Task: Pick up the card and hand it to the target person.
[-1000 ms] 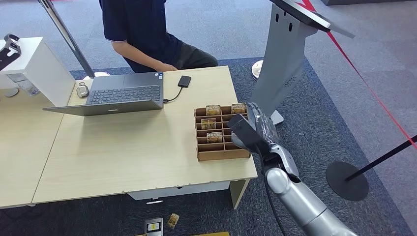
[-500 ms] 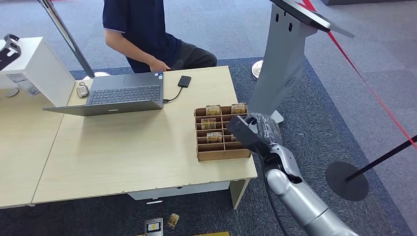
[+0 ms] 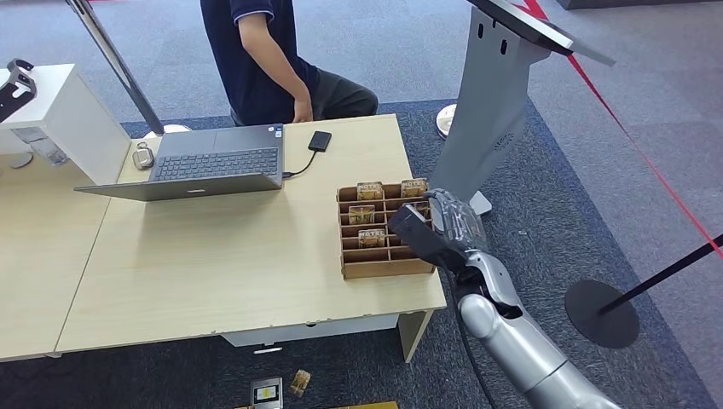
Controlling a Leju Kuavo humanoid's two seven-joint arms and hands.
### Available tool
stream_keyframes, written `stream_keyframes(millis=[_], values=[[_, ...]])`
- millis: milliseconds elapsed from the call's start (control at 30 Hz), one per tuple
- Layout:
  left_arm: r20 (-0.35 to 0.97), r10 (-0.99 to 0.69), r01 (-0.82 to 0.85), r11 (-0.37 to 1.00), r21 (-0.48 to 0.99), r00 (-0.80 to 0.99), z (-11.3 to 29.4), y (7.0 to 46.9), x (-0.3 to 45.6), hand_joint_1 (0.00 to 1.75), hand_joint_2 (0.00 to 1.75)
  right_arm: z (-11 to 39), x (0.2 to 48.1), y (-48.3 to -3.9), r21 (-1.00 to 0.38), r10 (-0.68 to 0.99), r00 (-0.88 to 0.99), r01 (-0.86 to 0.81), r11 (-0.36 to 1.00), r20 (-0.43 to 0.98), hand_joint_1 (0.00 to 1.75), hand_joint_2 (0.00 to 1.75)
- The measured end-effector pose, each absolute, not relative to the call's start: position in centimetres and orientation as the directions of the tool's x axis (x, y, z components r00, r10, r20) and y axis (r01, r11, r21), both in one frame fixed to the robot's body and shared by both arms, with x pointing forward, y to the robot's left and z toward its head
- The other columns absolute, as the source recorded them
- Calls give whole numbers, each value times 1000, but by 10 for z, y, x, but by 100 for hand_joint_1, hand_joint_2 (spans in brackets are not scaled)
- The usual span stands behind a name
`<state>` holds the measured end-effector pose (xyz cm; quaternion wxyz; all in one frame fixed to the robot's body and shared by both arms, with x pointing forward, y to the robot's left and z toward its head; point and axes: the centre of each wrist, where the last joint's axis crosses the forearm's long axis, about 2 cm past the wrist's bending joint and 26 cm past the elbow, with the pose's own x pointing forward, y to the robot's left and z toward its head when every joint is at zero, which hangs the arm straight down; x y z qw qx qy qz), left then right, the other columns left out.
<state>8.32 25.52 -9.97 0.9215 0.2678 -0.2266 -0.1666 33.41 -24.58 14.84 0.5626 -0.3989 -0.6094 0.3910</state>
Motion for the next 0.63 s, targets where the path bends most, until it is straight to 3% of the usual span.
stream_keyframes(millis=[367, 467, 633], values=[[329, -438, 193, 798, 570, 837, -100, 255, 84, 0, 0, 142, 336, -245, -935, 935, -40, 28, 355, 354, 96, 175], [330, -441, 196, 798, 571, 835, -99, 254, 84, 0, 0, 140, 336, -246, -938, 937, -33, 22, 347, 346, 94, 175], [331, -443, 197, 797, 571, 833, -99, 254, 85, 0, 0, 136, 336, -246, -943, 943, -22, 16, 332, 332, 71, 175]])
